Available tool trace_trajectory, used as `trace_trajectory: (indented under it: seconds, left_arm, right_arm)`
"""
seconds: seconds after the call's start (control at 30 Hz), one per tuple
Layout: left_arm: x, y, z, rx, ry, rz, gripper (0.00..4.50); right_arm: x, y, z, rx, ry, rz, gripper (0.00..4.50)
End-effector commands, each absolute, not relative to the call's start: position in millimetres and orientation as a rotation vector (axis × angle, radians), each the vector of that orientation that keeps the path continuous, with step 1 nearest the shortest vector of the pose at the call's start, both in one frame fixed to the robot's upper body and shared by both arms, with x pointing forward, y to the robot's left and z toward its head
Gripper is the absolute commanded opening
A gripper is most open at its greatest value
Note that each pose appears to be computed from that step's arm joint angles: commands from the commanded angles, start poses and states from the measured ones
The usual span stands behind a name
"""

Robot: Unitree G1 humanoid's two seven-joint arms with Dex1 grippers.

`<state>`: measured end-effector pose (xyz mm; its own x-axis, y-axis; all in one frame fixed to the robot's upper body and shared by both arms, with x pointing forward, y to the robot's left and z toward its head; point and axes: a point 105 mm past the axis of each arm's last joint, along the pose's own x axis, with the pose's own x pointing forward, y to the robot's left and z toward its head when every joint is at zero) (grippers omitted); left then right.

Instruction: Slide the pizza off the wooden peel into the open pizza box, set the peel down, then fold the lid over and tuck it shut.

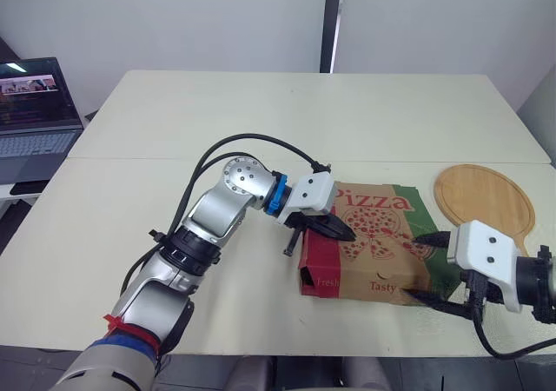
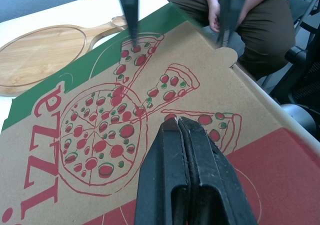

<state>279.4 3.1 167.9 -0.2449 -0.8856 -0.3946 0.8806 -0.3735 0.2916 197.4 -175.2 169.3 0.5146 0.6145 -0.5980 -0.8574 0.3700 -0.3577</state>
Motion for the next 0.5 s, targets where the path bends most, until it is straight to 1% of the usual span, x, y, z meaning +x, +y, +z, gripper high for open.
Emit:
trace_trajectory:
  seconds: [0.03,0.2,0.5]
  left_arm:
    - [274.2,-0.8,176.8,0.634,-0.057,-1.884,0.0]
    - [270.9,-1.0,174.6,0.64,-0.051,-1.904,0.0]
    - [262.7,-1.3,155.4,0.713,-0.019,-1.938,0.0]
  right_arm:
    - [202.4,-173.0,178.3,-0.733,0.335,0.965,4.35]
    - [203.2,-172.0,179.2,-0.726,0.327,0.961,4.35]
    - [203.4,-168.8,162.8,-0.74,0.344,0.939,4.35]
